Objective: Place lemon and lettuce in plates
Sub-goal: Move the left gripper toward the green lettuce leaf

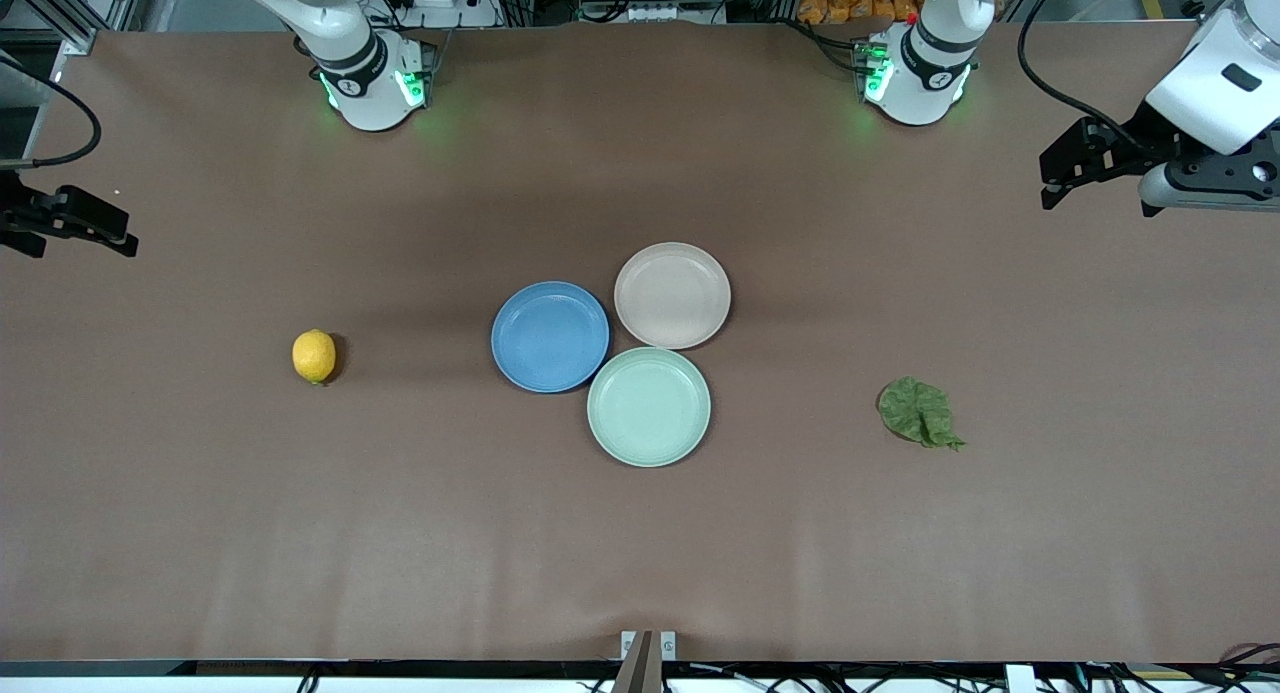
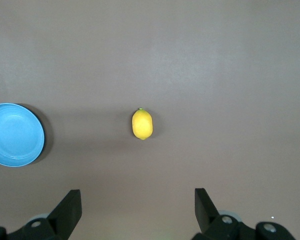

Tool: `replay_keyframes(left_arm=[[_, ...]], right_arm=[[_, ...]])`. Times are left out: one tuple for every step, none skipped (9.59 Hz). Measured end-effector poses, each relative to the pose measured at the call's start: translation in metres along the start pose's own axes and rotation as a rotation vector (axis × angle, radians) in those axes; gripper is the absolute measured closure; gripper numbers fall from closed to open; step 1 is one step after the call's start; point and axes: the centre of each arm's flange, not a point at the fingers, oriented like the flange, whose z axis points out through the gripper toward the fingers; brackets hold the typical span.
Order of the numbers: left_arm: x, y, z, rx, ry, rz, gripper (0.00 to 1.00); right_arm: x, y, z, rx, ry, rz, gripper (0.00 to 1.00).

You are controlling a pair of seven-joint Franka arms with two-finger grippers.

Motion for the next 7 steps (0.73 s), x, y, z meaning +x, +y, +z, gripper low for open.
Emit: replay_keyframes(left_arm=[[0.0000,0.0000,0.0000,0.000,0.000,0.000,0.00],[0.0001,0.0000,0.0001,0.000,0.000,0.000,0.00],[0.0004,0.0000,0.0007,0.000,-0.001,0.000,0.00],[0.0008,0.0000,0.0014,0.000,-0.003,0.000,0.00],[0.0012,0.0000,0.0022,0.000,-0.004,0.000,0.00],[0.0018,0.0000,0.0032,0.000,-0.006,0.000,0.00],[0.0031,-0.0001,0.0057,-0.001,-0.011,0.000,0.00]], right_arm=[[0.0000,0.0000,0.0000,0.000,0.000,0.000,0.00],[0.0000,0.0000,0.0000,0.000,0.000,0.000,0.00],[0.0000,0.0000,0.0000,0.000,0.000,0.000,0.00],[0.0000,0.0000,0.0000,0.000,0.000,0.000,0.00],[0.0000,0.0000,0.0000,0.000,0.000,0.000,0.00],[0.0000,0.0000,0.0000,0.000,0.000,0.000,0.00],[0.0000,0.0000,0.0000,0.000,0.000,0.000,0.00]])
